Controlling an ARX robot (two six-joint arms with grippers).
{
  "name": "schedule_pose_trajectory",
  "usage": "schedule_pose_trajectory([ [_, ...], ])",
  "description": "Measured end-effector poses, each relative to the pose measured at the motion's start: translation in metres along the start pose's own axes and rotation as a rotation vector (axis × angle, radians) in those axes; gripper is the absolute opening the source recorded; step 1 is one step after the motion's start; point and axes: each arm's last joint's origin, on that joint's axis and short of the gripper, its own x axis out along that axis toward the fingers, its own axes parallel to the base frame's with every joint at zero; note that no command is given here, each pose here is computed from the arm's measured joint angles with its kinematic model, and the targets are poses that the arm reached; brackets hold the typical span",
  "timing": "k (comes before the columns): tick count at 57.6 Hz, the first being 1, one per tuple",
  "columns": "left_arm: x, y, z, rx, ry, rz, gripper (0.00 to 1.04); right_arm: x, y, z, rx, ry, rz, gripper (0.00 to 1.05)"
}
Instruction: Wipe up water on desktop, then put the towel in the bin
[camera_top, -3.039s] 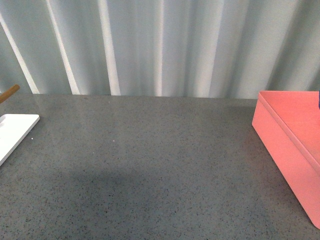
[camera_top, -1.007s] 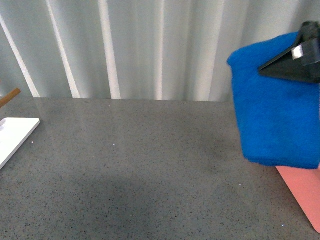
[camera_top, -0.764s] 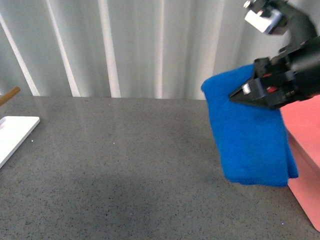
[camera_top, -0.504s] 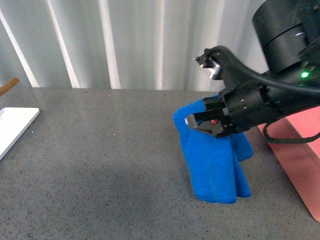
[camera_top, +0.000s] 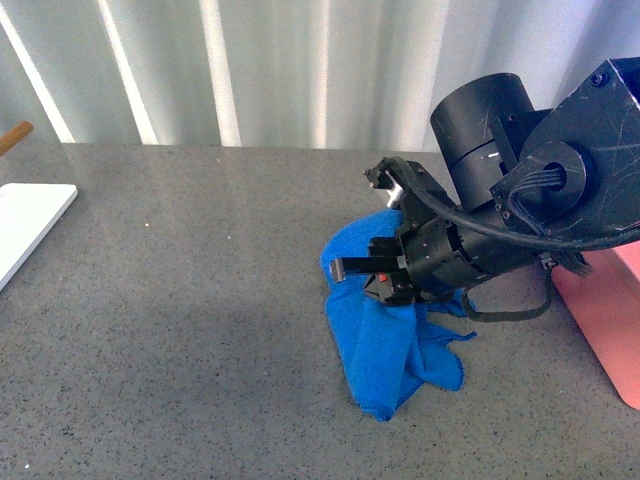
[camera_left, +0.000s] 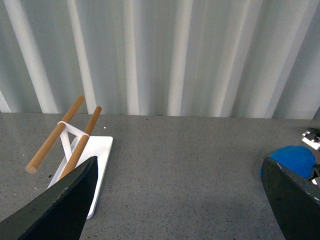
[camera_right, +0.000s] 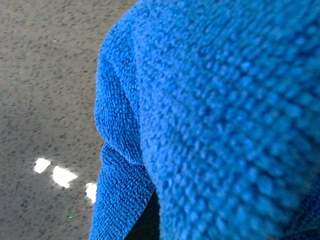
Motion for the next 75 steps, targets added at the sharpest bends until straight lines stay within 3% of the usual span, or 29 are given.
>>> schedule_pose_trajectory([
  [8,0.000,0.000,0.000,0.000,0.000,0.000,0.98,0.006,-0.022,0.014,0.004,-0.025,-0.072,0.04],
  [27,0.000,0.000,0.000,0.000,0.000,0.000,0.98,0.032,-0.041,0.054,0.007,-0.098,-0.052,0.04],
  [37,0.000,0.000,0.000,0.000,0.000,0.000,0.98,0.050,-0.030,0.078,-0.046,-0.134,0.013,0.04],
  [49,0.000,0.000,0.000,0.000,0.000,0.000,0.98,0.069,0.016,0.099,-0.122,-0.161,0.152,0.04],
  [55,0.000,0.000,0.000,0.000,0.000,0.000,0.98,0.078,0.056,0.091,-0.179,-0.136,0.256,0.04],
  [59,0.000,0.000,0.000,0.000,0.000,0.000,0.98,0.081,0.068,0.078,-0.204,-0.101,0.284,0.04],
  [75,0.000,0.000,0.000,0.000,0.000,0.000,0.98,0.053,0.067,0.028,-0.223,0.056,0.281,0.04],
])
